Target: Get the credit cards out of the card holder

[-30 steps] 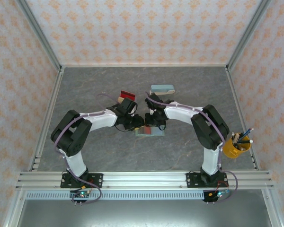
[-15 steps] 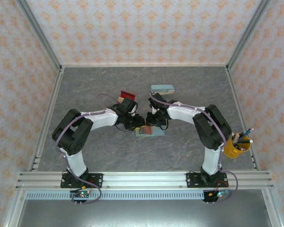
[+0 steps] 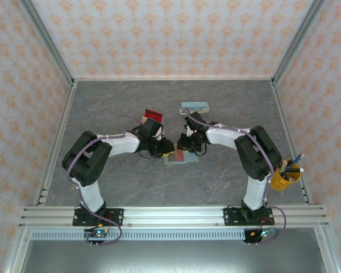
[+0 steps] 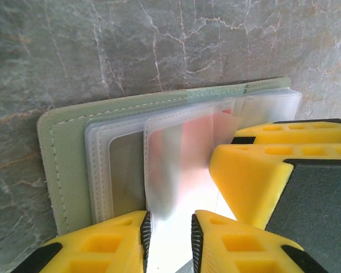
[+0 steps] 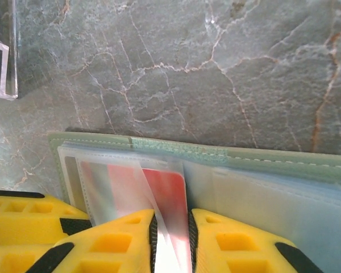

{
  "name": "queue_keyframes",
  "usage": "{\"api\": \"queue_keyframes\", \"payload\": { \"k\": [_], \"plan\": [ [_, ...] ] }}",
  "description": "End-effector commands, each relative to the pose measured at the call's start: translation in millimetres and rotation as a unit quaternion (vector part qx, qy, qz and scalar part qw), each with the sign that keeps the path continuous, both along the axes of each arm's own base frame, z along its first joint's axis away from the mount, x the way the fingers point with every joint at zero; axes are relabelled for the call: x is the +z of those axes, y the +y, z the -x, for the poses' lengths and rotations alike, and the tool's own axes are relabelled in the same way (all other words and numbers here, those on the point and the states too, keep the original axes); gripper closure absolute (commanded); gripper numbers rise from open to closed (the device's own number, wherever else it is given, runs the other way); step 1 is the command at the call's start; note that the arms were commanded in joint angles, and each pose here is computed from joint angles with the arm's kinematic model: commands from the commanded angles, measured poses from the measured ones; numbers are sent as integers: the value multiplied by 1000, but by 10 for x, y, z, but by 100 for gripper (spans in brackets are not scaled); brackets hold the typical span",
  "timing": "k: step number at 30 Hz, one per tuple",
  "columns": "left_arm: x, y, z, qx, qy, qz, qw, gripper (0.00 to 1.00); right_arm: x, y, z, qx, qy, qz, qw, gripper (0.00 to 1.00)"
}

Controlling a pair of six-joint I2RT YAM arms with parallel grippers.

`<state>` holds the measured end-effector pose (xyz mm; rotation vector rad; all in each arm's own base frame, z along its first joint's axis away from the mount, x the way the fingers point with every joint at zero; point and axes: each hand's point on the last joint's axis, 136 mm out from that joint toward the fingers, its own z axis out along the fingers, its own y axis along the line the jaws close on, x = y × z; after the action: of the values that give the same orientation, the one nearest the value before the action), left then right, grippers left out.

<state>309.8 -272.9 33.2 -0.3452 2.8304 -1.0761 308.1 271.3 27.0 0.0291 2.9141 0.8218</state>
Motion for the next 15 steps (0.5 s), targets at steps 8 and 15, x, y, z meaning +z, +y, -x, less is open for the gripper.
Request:
{"api": "queue_keyframes", "payload": {
  "k": [8,15],
  "plan": [
    [273,-88,-36,-8,-41,54,998,70,138,85,-25,-16,-2,-50,999,76],
    [376,-45,-29,-10,-58,64,996,70,141,67,-38,-25,-1,-52,998,76]
  ]
}}
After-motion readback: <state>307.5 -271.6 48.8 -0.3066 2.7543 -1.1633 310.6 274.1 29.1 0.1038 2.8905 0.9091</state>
